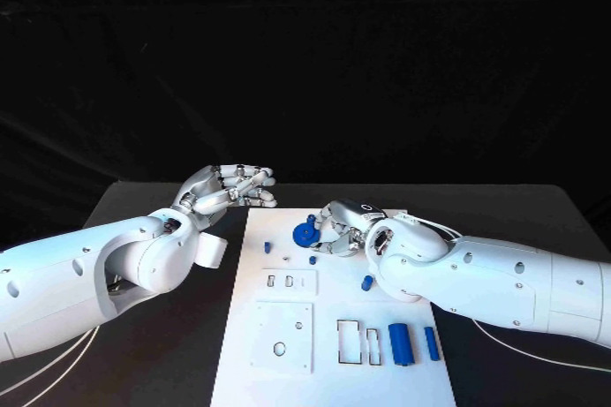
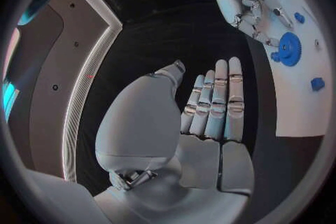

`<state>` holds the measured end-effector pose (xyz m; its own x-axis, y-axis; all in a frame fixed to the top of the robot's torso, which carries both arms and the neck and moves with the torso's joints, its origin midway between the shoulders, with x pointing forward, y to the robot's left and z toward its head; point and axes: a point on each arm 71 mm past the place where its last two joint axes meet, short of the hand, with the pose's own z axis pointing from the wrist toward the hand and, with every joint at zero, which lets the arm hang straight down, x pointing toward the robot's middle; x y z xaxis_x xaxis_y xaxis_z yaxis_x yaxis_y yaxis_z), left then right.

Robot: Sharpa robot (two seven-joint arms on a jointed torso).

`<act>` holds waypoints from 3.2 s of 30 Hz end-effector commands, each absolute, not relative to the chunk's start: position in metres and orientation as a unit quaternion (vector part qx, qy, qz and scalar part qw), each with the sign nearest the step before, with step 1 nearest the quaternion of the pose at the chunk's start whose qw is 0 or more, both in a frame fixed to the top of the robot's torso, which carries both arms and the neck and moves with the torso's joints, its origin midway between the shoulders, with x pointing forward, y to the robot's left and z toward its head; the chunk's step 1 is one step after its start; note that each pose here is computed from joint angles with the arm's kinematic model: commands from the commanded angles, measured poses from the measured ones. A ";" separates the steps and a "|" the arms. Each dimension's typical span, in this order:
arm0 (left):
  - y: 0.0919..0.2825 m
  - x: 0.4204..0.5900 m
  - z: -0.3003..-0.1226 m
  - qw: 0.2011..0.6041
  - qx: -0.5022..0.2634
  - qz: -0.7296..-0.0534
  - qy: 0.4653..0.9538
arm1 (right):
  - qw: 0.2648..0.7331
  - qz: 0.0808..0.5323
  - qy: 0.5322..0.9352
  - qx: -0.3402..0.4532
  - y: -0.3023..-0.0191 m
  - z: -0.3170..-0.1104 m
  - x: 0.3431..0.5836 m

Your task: Assemble the parts on the task board

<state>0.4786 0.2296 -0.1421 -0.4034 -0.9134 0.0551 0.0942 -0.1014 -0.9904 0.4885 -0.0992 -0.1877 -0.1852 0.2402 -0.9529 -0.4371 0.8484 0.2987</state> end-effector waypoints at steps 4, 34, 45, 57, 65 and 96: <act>0.228 0.478 -0.141 0.389 -0.374 -0.645 0.541 | 0.656 0.267 0.704 -0.052 -0.113 -0.181 0.488; 0.229 0.481 -0.145 0.389 -0.376 -0.643 0.542 | 0.617 0.338 0.710 0.041 -0.283 -0.160 0.483; 0.229 0.482 -0.147 0.388 -0.377 -0.642 0.543 | 0.613 0.309 0.725 0.064 -0.294 -0.185 0.490; 0.230 0.482 -0.148 0.389 -0.378 -0.640 0.545 | 0.610 0.301 0.730 0.072 -0.290 -0.198 0.494; 0.230 0.481 -0.148 0.389 -0.378 -0.639 0.545 | 0.609 0.303 0.730 0.071 -0.286 -0.201 0.495; 0.234 0.483 -0.148 0.391 -0.381 -0.636 0.546 | 0.611 0.306 0.727 0.072 -0.279 -0.202 0.496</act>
<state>0.4834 0.2359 -0.1493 -0.3880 -0.9203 0.0491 0.0809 -0.0871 -0.9929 0.4964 -0.2797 -0.2015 -0.2431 0.4783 -0.8439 -0.2706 0.8020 0.5325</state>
